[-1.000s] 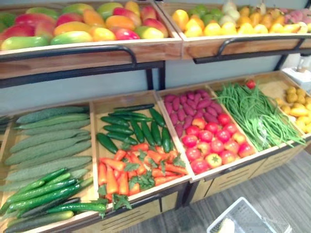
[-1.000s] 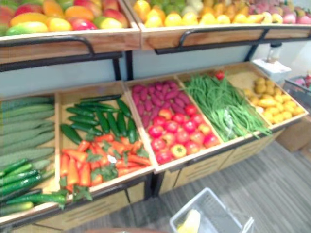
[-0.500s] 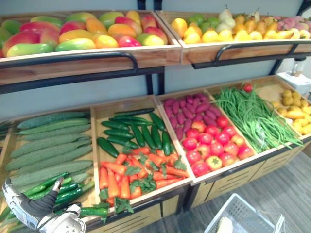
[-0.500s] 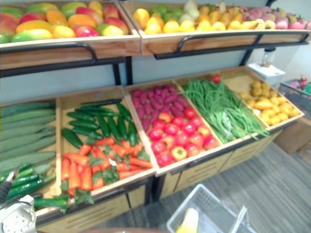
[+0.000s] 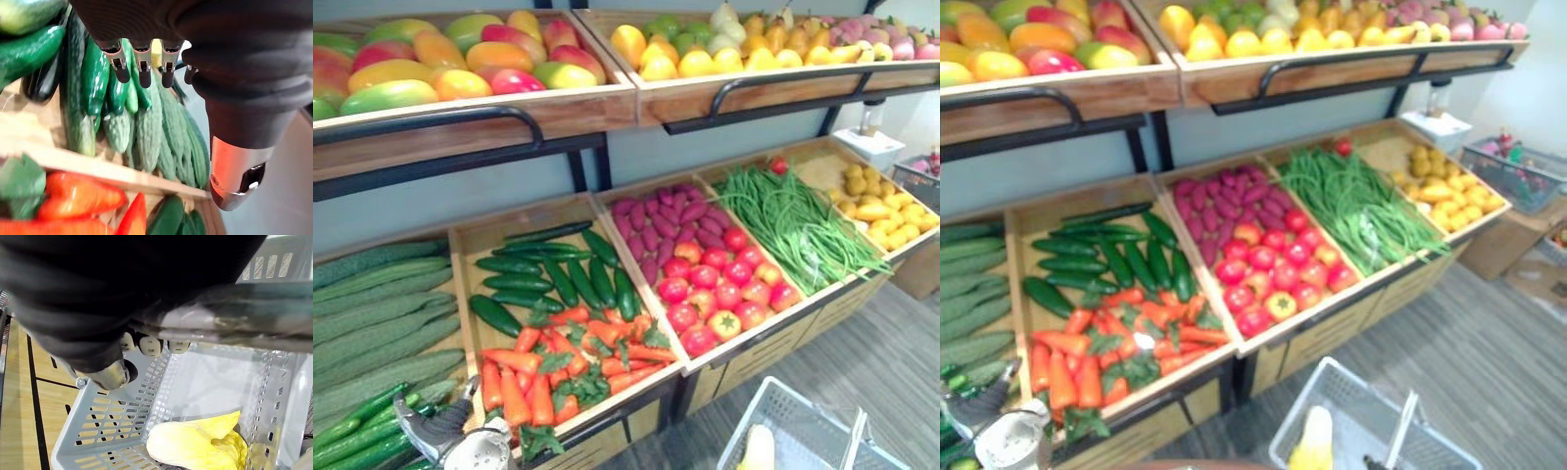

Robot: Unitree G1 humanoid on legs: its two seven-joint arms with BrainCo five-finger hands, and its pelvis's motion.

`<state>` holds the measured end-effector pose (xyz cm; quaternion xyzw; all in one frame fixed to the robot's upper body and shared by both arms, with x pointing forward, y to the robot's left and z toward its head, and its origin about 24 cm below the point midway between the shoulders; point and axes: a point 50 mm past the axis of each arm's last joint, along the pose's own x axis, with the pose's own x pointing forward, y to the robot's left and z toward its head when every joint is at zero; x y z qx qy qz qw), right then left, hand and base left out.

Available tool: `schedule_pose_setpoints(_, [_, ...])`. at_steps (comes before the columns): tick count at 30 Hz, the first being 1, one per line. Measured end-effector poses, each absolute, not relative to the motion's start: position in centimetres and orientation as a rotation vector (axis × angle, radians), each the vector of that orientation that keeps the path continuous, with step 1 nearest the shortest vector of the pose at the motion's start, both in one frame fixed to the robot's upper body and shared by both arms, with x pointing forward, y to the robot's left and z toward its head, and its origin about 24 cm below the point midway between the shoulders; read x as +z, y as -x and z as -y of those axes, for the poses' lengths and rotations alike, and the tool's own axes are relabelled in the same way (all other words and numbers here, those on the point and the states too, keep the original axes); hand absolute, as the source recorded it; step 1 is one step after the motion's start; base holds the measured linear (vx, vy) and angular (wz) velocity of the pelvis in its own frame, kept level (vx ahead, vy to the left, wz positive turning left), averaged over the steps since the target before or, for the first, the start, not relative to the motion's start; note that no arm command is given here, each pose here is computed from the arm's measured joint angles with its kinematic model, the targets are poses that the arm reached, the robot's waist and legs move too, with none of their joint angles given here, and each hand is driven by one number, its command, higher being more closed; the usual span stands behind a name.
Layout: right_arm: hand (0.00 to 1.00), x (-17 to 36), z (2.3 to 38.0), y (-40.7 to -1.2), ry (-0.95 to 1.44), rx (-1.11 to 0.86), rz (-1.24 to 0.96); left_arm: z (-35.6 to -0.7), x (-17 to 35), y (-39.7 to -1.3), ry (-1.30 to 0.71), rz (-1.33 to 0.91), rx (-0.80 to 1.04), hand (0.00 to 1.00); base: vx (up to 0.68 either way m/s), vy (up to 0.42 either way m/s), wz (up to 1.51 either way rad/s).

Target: Pick vegetable in the basket

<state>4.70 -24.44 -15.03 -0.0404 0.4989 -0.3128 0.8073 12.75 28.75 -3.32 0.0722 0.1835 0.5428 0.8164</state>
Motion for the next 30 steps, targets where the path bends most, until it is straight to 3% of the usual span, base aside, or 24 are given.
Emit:
schedule_pose_setpoints(10, [1.00, -14.8, 24.7, -5.2, 0.108, -0.681, -1.049, -26.9, -5.3, -14.7, -0.105, -0.468, 1.067, 0.00, 0.00, -0.063, -0.10])
schedule_pose_setpoints(30, [1.00, -14.8, 24.6, -5.5, 0.110, -0.679, -1.047, -25.3, -7.5, -14.3, -0.109, -0.574, 0.972, 0.00, -0.06, -0.051, -0.03])
